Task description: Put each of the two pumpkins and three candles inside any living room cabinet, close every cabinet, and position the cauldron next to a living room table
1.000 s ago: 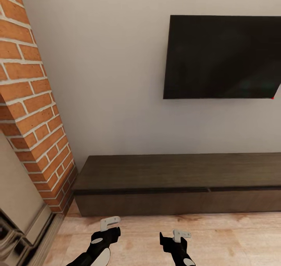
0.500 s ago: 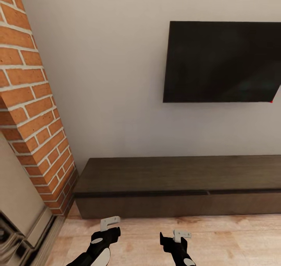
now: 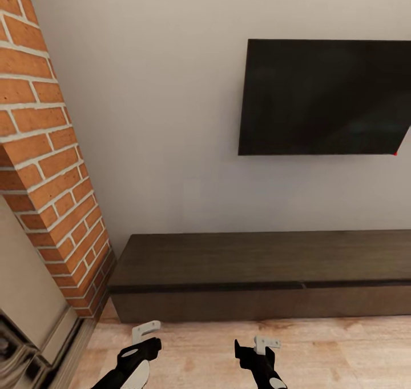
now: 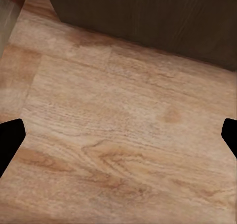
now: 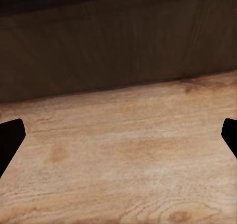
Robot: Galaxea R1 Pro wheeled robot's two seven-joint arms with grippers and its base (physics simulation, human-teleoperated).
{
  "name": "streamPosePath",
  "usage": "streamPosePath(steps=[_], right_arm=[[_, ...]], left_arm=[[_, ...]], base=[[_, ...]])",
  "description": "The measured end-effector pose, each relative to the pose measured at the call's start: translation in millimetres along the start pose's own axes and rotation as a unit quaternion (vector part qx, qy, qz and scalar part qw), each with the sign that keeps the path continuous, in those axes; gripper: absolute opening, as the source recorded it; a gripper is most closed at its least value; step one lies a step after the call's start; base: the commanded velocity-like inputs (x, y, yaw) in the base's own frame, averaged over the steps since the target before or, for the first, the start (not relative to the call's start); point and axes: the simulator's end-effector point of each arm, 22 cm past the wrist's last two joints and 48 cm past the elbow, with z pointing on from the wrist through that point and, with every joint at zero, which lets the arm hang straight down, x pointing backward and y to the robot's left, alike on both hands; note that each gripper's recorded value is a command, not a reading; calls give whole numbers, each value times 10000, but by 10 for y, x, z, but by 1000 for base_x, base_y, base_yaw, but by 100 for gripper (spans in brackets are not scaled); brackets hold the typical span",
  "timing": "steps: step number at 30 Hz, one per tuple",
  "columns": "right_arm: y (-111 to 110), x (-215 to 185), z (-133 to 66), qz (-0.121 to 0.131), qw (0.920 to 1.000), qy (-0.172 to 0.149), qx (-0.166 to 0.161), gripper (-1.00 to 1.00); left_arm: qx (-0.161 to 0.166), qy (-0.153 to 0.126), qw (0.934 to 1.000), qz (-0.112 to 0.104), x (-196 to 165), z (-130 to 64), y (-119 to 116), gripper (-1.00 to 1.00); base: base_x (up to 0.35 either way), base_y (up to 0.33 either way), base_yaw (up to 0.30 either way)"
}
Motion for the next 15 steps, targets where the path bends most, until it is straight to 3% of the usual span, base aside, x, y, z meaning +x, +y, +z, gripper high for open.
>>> streamPosePath(steps=[15], right_arm=[[37, -221, -162, 1, 10000, 2, 0, 100]], left_arm=[[1, 9, 10000, -17, -173, -213, -3, 100]], base=[[0, 0, -3]])
